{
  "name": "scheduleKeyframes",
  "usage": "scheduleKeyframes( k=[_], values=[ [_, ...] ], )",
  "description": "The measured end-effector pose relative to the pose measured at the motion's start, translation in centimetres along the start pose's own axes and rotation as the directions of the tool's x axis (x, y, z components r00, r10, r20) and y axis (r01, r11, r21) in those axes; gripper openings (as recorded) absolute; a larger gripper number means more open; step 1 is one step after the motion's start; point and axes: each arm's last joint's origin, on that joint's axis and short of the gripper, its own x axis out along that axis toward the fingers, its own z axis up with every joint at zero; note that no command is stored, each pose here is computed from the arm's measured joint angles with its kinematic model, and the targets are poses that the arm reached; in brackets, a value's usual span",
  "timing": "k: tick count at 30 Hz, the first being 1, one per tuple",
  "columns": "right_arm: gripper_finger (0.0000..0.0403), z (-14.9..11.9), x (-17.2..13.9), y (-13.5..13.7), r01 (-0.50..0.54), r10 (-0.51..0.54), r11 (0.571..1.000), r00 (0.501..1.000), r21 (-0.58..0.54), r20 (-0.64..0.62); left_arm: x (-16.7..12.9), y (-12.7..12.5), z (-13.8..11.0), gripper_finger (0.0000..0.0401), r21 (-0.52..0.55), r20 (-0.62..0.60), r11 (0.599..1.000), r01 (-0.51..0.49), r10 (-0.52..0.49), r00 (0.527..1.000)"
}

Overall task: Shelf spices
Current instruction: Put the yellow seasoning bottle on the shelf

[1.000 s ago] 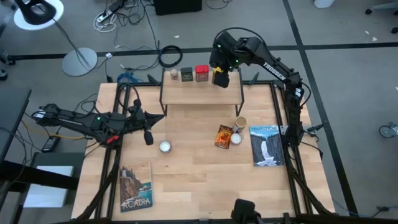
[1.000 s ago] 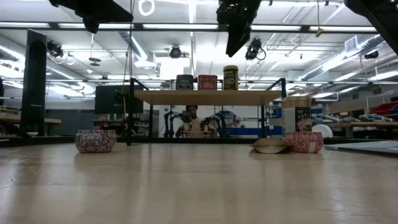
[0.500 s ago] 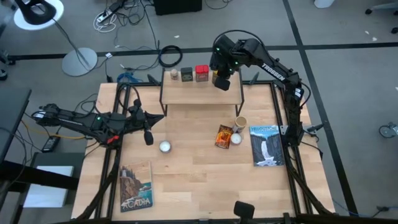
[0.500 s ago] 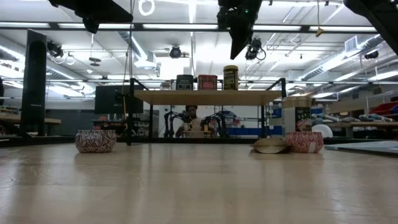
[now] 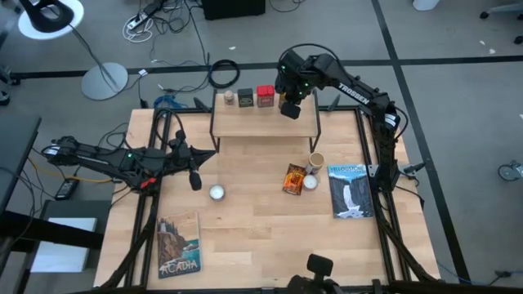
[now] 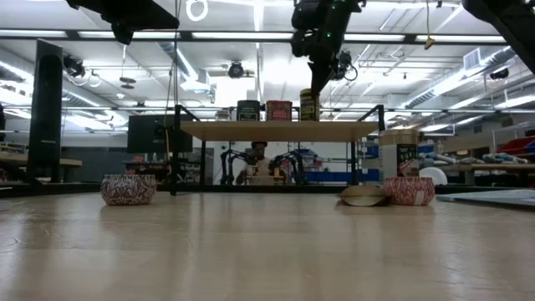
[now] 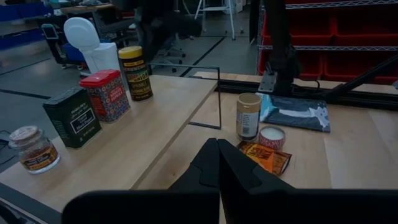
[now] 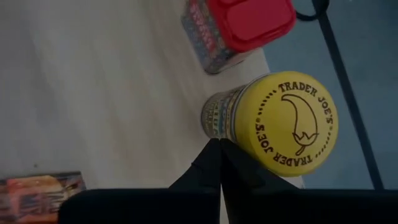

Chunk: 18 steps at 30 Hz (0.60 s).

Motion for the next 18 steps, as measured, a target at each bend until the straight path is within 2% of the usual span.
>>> scheduleKeyframes(
  k=[18],
  values=[
    [0.0,-0.1,0.48,-0.64,0.014,-0.014,1.0,1.0,0.002,0.005,0.0,0.0,-0.02,0.0001,0.002,-0.002,1.0,0.0,0.0,1.0]
  ],
)
